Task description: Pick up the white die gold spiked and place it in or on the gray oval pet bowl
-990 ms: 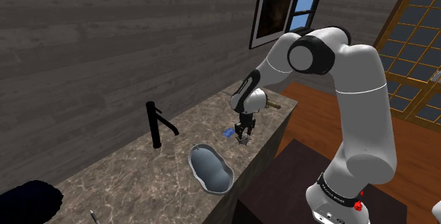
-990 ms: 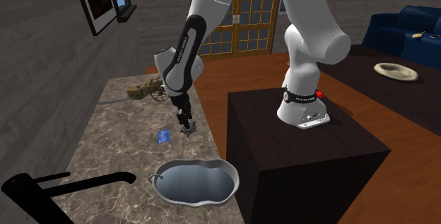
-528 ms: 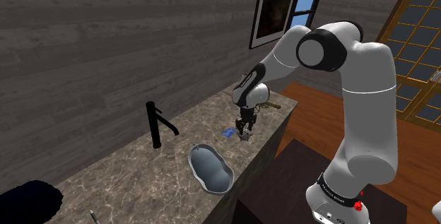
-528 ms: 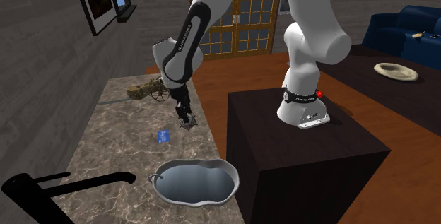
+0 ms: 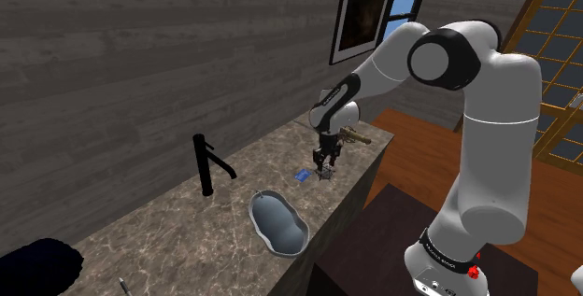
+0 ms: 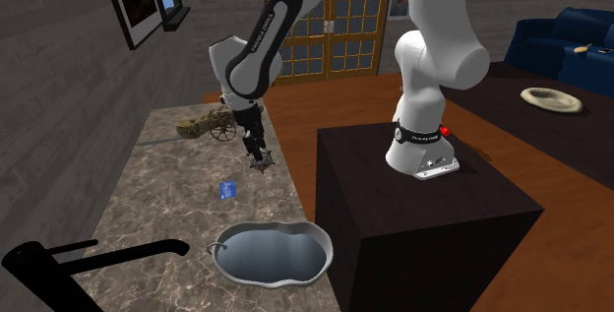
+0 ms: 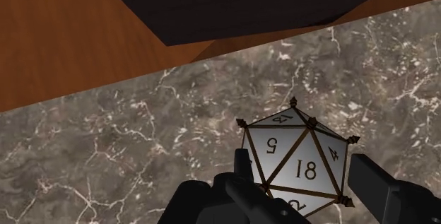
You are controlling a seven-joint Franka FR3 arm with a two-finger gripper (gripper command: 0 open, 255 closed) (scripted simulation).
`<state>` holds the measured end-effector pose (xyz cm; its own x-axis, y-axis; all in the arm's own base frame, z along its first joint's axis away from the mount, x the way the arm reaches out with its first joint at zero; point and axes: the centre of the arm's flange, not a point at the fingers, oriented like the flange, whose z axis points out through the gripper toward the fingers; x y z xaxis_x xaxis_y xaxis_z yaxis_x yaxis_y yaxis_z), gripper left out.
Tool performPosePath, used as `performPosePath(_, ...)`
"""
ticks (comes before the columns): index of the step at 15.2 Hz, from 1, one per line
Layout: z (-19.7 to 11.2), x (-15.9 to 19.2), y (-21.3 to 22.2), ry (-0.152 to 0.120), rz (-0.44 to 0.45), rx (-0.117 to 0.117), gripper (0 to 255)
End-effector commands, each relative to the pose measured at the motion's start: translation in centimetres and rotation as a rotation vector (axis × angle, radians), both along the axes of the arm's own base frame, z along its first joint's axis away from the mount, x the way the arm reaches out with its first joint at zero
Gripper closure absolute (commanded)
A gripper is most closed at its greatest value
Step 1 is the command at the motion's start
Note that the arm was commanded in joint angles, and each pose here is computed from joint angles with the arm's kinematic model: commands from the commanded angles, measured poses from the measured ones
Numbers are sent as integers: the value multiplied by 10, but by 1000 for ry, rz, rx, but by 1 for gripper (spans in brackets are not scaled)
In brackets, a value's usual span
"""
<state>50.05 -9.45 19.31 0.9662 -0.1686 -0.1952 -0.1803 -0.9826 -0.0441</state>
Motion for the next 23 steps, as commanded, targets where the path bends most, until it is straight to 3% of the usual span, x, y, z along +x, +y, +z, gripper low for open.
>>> performPosePath(1,12,0,-1,0,0,0,255)
performPosePath(15,83,0,-1,0,0,0,255)
performPosePath(23,95,-2,104,0,0,0,255)
